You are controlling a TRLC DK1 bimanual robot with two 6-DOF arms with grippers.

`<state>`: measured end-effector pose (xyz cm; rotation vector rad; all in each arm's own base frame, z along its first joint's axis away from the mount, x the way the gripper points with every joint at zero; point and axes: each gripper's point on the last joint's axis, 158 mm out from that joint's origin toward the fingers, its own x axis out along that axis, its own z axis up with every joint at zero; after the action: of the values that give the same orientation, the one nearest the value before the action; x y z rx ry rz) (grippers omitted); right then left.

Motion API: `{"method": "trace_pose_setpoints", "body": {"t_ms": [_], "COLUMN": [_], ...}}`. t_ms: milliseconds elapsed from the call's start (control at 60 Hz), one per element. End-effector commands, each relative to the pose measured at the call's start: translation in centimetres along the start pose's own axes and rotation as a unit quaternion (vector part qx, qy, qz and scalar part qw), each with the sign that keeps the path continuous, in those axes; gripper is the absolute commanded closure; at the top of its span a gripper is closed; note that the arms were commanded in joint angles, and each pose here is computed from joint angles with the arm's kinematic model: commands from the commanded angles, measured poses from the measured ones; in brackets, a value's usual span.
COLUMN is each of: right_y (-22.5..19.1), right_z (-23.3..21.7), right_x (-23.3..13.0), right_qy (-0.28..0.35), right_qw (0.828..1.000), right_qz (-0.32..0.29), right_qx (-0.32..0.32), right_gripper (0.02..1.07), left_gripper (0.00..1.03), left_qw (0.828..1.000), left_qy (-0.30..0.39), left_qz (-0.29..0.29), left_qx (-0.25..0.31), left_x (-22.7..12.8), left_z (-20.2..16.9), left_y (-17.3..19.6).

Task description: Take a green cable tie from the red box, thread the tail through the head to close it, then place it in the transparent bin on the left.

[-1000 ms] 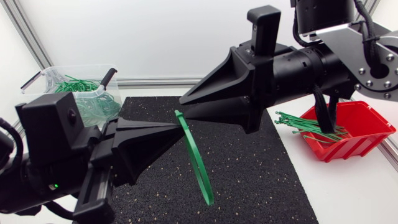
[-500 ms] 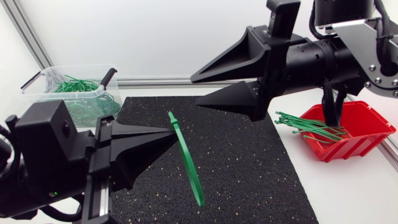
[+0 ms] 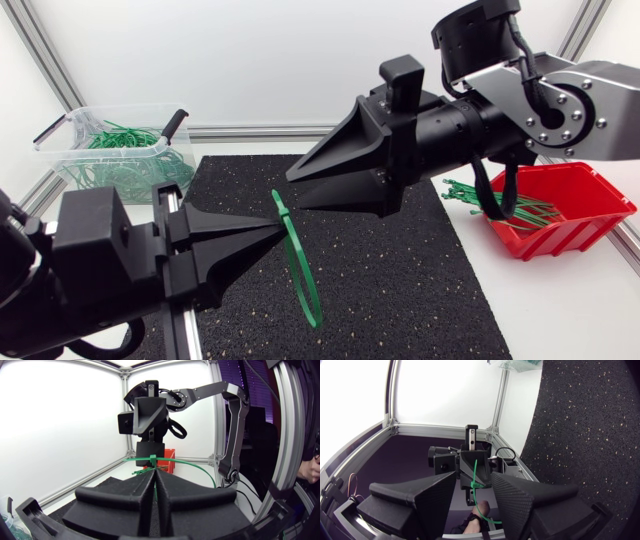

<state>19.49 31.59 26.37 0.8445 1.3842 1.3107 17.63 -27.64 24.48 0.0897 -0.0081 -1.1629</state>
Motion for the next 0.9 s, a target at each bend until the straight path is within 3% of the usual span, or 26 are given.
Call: {"method": "trace_pose_setpoints", "body": {"t_ms": [0,67,133,267,667,783,883], "right_y": [-0.1,-0.3,-0.4,-0.5,-1.1,-1.1,-1.0], "right_z": [-0.1,-0.3,-0.4,-0.8,-2.1,-1.8,-1.8], "right_x": [0.6,0.8,0.8,1.0,1.6,1.2,1.1], "right_qy": [0.014,0.019,0.021,0.026,0.048,0.040,0.037], "right_qw": [1.000,1.000,0.999,0.999,0.998,0.998,0.998], "right_qz": [0.000,-0.002,-0.002,-0.003,-0.010,-0.012,-0.014], "right_qx": [-0.020,-0.023,-0.031,-0.039,-0.039,-0.049,-0.049], "right_gripper": [0.52,0.54,0.67,0.79,0.79,1.01,1.01], "left_gripper": [0.99,0.99,0.99,0.99,0.99,0.99,0.99], "left_qw": [1.000,0.999,0.999,0.997,0.995,0.995,0.994], "left_qy": [0.012,0.016,0.020,0.030,0.037,0.040,0.041], "left_qz": [0.000,-0.003,-0.002,0.001,0.006,0.004,0.002], "left_qx": [0.027,0.034,0.044,0.068,0.093,0.095,0.098], "left_x": [0.0,0.1,0.2,0.4,0.5,0.6,0.7], "left_z": [-1.1,-1.3,-1.6,-2.4,-2.6,-2.7,-2.7], "left_y": [-0.2,-0.4,-0.5,-0.7,-0.8,-1.2,-1.6]}}
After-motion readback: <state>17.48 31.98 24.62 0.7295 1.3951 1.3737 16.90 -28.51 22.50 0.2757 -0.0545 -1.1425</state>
